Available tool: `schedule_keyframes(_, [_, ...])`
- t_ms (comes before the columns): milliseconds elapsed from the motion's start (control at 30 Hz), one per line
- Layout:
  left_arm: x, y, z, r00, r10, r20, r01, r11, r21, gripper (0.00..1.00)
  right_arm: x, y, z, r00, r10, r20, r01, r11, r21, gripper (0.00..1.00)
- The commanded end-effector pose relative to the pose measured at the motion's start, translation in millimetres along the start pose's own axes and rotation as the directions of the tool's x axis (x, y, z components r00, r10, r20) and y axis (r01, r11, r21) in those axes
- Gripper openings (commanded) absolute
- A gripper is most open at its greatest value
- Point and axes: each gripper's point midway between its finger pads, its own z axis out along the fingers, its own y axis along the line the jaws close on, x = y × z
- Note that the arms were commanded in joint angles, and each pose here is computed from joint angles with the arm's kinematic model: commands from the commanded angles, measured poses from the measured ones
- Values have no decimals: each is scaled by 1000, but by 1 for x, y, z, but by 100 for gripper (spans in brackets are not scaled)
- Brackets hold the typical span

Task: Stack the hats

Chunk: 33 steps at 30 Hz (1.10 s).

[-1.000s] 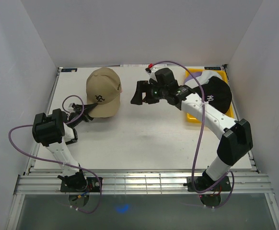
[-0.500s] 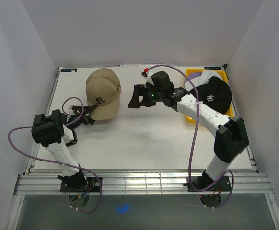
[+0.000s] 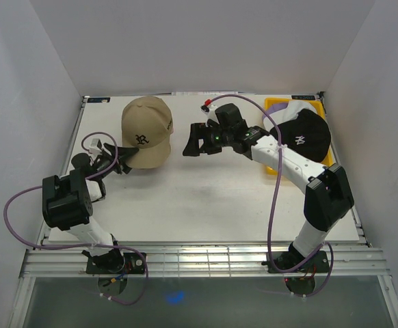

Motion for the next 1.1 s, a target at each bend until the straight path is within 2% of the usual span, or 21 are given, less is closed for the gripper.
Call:
schedule_keyframes(0, [-5, 11, 0, 998, 56, 8, -56, 996, -69, 60, -2, 7, 6, 999, -43, 13, 43, 998, -36, 83])
schedule_keyframes(500, [-16, 35, -9, 997, 57, 44, -48, 982, -184, 58, 15, -1, 20, 999, -37, -31, 36, 999, -33, 82])
schedule_keyframes(833, [-22, 49, -13, 995, 55, 80, -33, 968, -248, 66, 24, -6, 22, 998, -38, -50, 38, 999, -18, 82])
schedule_keyframes(1067, [-24, 58, -17, 994, 49, 99, -17, 955, -296, 66, 32, -11, 22, 997, -34, -64, 34, 999, -9, 82])
